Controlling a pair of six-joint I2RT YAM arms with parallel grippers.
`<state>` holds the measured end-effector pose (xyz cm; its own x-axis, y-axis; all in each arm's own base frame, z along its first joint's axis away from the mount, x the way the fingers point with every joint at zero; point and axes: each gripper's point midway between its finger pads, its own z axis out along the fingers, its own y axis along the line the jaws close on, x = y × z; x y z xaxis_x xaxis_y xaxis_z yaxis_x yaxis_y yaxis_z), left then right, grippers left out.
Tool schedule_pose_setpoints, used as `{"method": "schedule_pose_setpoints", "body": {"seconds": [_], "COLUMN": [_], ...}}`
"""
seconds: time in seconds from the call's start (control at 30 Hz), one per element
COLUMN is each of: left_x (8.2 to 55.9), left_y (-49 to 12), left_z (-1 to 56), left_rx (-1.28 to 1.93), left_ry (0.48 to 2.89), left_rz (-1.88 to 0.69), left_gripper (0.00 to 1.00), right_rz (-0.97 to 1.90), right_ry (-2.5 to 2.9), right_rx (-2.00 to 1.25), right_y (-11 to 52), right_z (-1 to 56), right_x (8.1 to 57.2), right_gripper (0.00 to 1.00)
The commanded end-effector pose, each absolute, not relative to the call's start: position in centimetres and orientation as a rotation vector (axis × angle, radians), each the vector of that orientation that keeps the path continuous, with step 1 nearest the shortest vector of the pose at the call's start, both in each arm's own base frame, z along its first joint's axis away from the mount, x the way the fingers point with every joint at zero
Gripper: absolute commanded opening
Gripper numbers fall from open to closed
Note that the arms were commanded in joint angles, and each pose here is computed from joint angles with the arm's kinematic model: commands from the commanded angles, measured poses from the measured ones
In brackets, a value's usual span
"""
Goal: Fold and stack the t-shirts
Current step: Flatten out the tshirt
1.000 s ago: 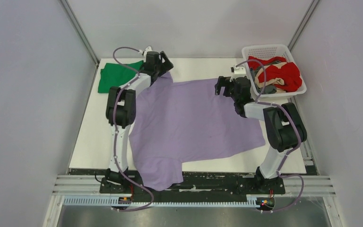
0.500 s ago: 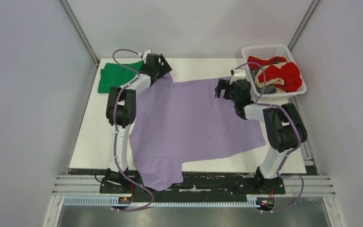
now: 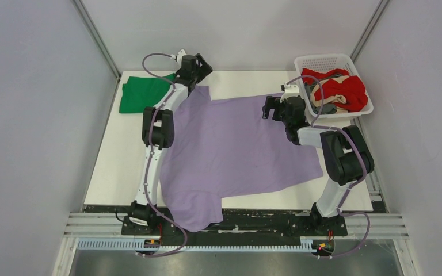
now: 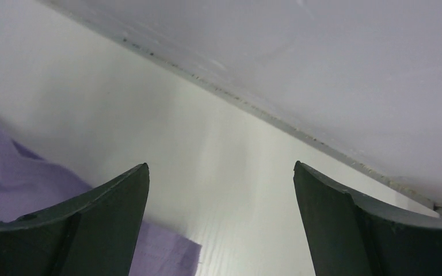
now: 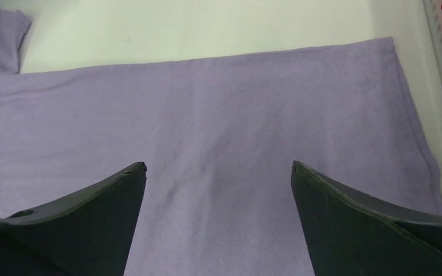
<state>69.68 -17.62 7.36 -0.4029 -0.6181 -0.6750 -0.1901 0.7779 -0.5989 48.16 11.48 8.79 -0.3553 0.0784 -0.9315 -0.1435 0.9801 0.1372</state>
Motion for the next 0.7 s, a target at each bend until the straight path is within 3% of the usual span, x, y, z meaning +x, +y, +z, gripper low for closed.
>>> {"method": "schedule_pose_setpoints", "body": {"seconds": [0.0,0.13,0.27,0.47,0.67], "left_x": [70.9,67.6,60.4,46.3,41.1], "left_y": [-18.5,-18.4,-18.3,-17.1,-15.1], "left_z": [13.8,17.5,21.6,15.0,8.6], "left_rx": [-0.578,-0.492,-0.366,-0.295,-0.373], "left_ry": [1.857,1.91,1.979,2.228,2.35], "left_rz": [-0.633,-0.596,-0.49,-0.285,-0.259], "left_gripper": [1.0,1.0,1.0,1.0,1.0], "right_rz": [0.211,0.23,0.216,0.122,0.104], "right_ry": [1.851,1.841,1.893,2.086,2.239], "right_rx": [-0.053,-0.053,-0.054,-0.018,-0.066], "right_y": [11.3,11.3,10.9,9.3,9.7], "right_z": [11.6,12.5,12.1,8.2,4.7], "right_x": [48.7,47.4,44.6,39.2,35.5], "right_gripper": [0.98,0.98,0.98,0.98,0.98]}}
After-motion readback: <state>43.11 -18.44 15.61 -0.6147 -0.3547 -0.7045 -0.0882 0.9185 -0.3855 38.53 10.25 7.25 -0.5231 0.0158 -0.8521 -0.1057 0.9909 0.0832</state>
